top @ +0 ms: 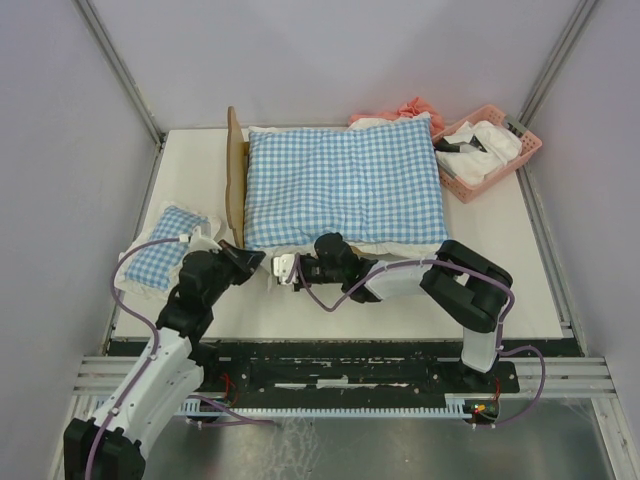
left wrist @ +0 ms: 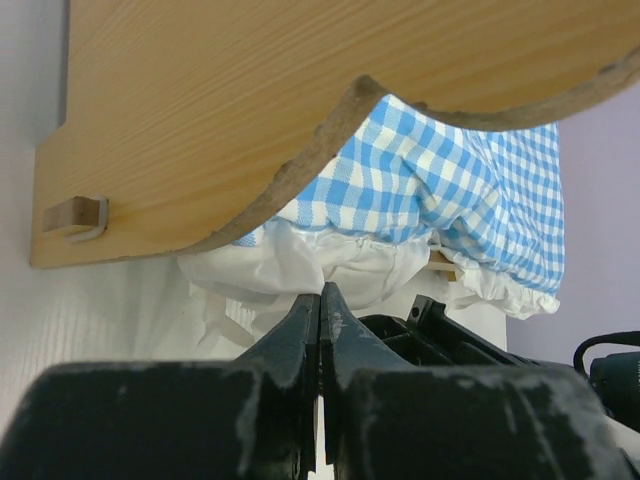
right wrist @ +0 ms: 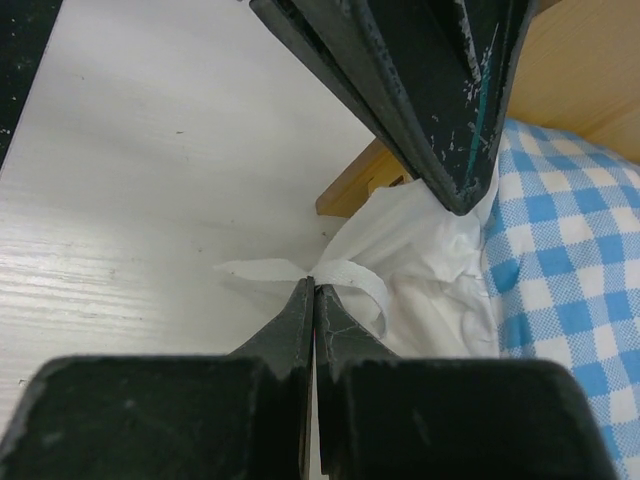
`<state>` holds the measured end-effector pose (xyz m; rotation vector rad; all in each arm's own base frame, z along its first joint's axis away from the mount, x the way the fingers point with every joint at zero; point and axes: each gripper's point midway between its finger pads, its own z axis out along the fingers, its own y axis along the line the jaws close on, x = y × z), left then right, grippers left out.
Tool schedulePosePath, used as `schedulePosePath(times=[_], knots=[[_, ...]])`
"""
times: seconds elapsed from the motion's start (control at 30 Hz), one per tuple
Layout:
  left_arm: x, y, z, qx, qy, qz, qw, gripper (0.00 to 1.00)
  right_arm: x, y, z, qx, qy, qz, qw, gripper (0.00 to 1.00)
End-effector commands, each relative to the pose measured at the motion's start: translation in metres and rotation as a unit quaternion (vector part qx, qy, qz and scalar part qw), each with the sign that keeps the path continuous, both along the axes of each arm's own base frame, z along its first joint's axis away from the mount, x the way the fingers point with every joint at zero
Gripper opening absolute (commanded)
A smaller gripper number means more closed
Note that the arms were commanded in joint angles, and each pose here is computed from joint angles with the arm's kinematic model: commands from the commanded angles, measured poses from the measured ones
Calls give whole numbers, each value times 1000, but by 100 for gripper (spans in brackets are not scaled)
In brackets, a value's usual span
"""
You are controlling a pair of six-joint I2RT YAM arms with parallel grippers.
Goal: Set up the pet bed
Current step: Tie the ropes to the bed frame.
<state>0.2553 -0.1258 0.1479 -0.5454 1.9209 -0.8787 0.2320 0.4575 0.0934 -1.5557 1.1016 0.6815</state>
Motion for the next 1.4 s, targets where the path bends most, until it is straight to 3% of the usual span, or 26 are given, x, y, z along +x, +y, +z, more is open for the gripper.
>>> schedulePosePath(times=[0.0, 0.37, 1.2, 1.37], knots=[[16, 7, 46, -48, -45, 47, 997, 3, -11, 0, -15, -48, 3, 31, 998, 2], [24, 12, 40, -57, -18, 77, 995, 3, -30, 1, -34, -136, -54, 78, 986, 2], [34, 27, 44, -25, -31, 116, 993, 3, -39, 1, -22, -150, -90, 98, 980, 9], [32, 23, 47, -39, -28, 108, 993, 3, -33, 6, -19, -152, -93, 88, 980, 2]])
